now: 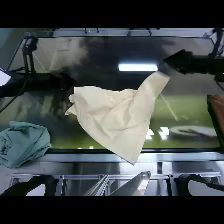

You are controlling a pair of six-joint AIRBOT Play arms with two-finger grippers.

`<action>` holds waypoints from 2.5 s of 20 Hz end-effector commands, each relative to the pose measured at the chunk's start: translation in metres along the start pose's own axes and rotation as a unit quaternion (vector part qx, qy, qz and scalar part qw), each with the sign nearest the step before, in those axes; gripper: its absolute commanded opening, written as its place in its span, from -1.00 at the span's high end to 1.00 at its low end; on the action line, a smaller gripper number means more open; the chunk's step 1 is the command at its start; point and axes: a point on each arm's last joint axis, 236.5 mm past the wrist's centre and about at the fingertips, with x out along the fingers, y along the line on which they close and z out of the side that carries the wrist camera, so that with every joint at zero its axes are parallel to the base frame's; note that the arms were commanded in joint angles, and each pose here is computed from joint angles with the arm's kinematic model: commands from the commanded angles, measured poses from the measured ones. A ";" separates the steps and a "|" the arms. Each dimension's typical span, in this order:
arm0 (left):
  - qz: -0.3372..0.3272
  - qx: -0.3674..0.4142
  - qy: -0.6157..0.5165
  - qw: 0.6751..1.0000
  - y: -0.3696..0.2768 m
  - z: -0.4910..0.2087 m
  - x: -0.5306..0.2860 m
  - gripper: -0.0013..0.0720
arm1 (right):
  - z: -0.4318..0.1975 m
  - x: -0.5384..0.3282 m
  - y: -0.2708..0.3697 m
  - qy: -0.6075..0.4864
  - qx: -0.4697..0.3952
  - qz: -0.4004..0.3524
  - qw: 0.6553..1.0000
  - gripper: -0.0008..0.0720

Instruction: Fold the shirts.

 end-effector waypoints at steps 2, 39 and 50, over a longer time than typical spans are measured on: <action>-0.027 -0.073 0.118 0.990 0.046 -0.053 0.018 -0.97 | -0.061 -0.009 -0.049 0.122 0.106 0.034 0.986 -0.44; -0.403 -0.105 0.108 0.903 -0.050 0.033 -0.090 0.96 | -0.097 -0.107 0.133 -0.059 0.050 0.169 0.983 0.92; -0.204 0.235 -0.176 0.934 -0.225 0.067 -0.319 0.88 | -0.011 -0.280 0.340 -0.323 -0.331 0.043 0.886 0.93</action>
